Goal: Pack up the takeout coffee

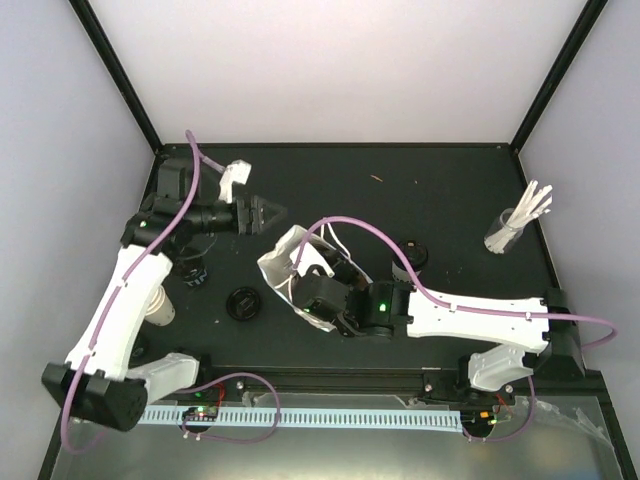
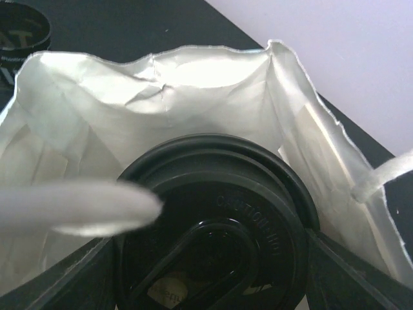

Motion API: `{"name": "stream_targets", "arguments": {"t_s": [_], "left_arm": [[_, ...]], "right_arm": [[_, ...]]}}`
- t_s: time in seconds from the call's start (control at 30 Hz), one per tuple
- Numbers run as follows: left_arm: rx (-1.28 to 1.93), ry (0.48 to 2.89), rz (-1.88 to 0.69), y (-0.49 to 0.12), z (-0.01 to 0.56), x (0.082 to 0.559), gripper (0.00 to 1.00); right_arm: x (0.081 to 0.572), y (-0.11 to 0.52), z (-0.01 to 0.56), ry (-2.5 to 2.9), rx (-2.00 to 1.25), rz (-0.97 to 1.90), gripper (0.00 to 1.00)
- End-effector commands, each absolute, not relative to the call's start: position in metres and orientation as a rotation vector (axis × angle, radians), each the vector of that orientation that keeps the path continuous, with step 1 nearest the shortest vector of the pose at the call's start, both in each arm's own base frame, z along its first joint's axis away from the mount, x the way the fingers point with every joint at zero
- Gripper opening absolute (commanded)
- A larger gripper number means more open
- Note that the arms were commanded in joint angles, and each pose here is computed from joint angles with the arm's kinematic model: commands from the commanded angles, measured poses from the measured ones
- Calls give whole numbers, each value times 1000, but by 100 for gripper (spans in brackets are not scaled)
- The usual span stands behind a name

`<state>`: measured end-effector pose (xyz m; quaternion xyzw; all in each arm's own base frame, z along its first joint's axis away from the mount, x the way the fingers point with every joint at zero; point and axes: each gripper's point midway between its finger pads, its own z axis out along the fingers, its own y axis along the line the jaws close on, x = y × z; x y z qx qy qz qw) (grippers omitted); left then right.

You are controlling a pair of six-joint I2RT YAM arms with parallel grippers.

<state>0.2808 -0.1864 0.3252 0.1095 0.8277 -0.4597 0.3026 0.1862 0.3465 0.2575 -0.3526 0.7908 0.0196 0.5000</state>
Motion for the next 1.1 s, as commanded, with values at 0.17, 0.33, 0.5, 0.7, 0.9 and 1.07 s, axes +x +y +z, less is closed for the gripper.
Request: {"name": "stream_targets", "arguments": {"t_s": [0.17,0.33,0.5,0.7,0.9,1.07], "left_arm": [[657,2266,-810,-183,288,207,87],[648,2377,-613,-174,261,216,87],[622,2380,-474,-171,261,236,87],[733,2358,-515,-191,258,242,81],[816,2467,-466,-196,236,244,52],[789,2481,-329,-190,243,260,2]], "right_arm": [[175,332,250,1966,-907,85,54],[171,333,250,1974,-921,107,54],[170,332,249,1983,-931,101,54],[170,330,246,1995,-948,86,54],[173,323,244,2047,-955,41,54],[175,312,248,2091,-954,-1,54]]}}
